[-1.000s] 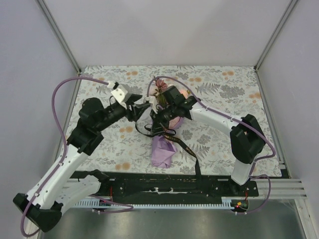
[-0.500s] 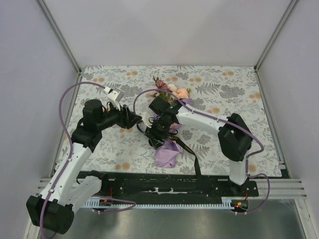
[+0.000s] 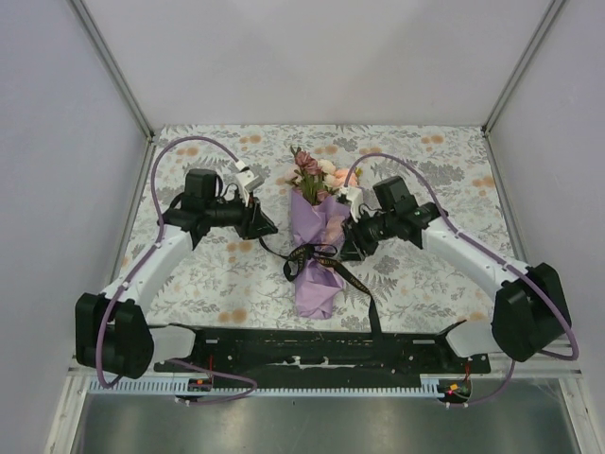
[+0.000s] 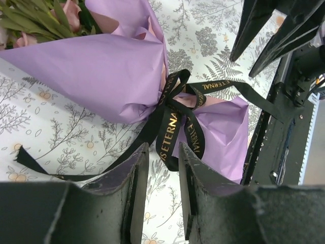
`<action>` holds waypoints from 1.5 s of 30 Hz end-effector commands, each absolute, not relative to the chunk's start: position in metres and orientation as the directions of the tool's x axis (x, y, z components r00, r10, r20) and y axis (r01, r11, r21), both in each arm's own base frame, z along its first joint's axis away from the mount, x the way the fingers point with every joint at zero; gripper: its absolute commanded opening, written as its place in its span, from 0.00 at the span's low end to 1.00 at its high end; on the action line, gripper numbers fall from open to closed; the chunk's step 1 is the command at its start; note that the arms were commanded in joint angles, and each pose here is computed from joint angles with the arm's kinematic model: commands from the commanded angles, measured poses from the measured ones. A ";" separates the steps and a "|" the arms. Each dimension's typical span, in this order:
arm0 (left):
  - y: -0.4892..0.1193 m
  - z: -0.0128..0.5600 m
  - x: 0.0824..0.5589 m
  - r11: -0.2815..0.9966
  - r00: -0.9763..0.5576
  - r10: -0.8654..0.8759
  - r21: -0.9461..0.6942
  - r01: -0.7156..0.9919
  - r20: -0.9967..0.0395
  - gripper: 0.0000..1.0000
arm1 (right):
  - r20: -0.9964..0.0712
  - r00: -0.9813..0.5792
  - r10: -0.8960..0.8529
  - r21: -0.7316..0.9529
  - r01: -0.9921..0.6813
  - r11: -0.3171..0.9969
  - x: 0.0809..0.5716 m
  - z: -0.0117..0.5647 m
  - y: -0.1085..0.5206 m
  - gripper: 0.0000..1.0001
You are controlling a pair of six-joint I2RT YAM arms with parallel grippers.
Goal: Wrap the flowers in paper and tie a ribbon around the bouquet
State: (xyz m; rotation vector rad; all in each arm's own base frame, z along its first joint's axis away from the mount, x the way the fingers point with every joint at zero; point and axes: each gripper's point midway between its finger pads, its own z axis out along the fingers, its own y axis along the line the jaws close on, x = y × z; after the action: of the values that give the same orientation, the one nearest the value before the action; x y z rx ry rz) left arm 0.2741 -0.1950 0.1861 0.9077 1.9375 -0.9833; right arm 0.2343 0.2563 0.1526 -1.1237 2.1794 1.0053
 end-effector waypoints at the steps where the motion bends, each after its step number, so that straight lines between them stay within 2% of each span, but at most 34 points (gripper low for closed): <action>1: -0.218 0.195 0.269 0.325 -0.311 0.290 -0.212 0.921 -0.905 0.36 | -0.757 -0.551 -0.351 0.422 -0.822 0.382 0.234 0.149 0.263 0.44; 6: -0.233 0.184 0.272 0.268 -0.272 0.328 -0.188 0.945 -0.905 0.36 | -0.756 -0.557 -0.343 0.406 -0.811 0.422 0.246 0.124 0.264 0.44; 13: -0.253 0.165 0.285 0.131 -0.178 0.470 -0.132 0.983 -0.864 0.36 | -0.745 -0.584 -0.323 0.440 -0.793 0.421 0.254 0.096 0.272 0.47; 17: -0.270 0.159 0.289 0.080 -0.144 0.489 -0.121 0.989 -0.860 0.33 | -0.736 -0.617 -0.279 0.485 -0.768 0.419 0.257 0.097 0.279 0.47; 22: -0.282 0.144 0.292 0.070 -0.180 0.508 -0.168 0.983 -0.842 0.33 | -0.723 -0.633 -0.277 0.513 -0.760 0.399 0.252 0.091 0.282 0.48; 26: -0.288 0.140 0.296 0.068 -0.190 0.504 -0.181 0.981 -0.842 0.34 | -0.708 -0.644 -0.290 0.526 -0.754 0.393 0.251 0.082 0.282 0.55; 30: -0.296 0.137 0.295 0.044 -0.177 0.509 -0.180 0.983 -0.842 0.34 | -0.690 -0.661 -0.295 0.552 -0.744 0.377 0.245 0.078 0.284 0.55; 35: -0.299 0.130 0.288 0.031 -0.186 0.524 -0.199 0.979 -0.831 0.33 | -0.687 -0.667 -0.287 0.556 -0.738 0.383 0.242 0.073 0.283 0.45; 38: -0.302 0.125 0.291 0.057 -0.188 0.542 -0.188 0.981 -0.819 0.32 | -0.686 -0.671 -0.282 0.550 -0.732 0.403 0.244 0.069 0.281 0.30; 42: -0.309 0.120 0.303 0.118 -0.203 0.555 -0.165 0.979 -0.807 0.26 | -0.694 -0.666 -0.274 0.541 -0.734 0.411 0.247 0.071 0.281 0.02; 45: -0.314 0.114 0.309 0.145 -0.209 0.572 -0.153 0.978 -0.793 0.23 | -0.703 -0.658 -0.269 0.526 -0.737 0.425 0.251 0.073 0.280 0.00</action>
State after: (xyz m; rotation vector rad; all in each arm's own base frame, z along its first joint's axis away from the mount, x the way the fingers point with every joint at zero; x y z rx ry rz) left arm 0.2867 -0.3005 0.1068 1.5144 1.8681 -1.0029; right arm 0.2413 0.2764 0.0650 -0.8424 2.2154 1.1997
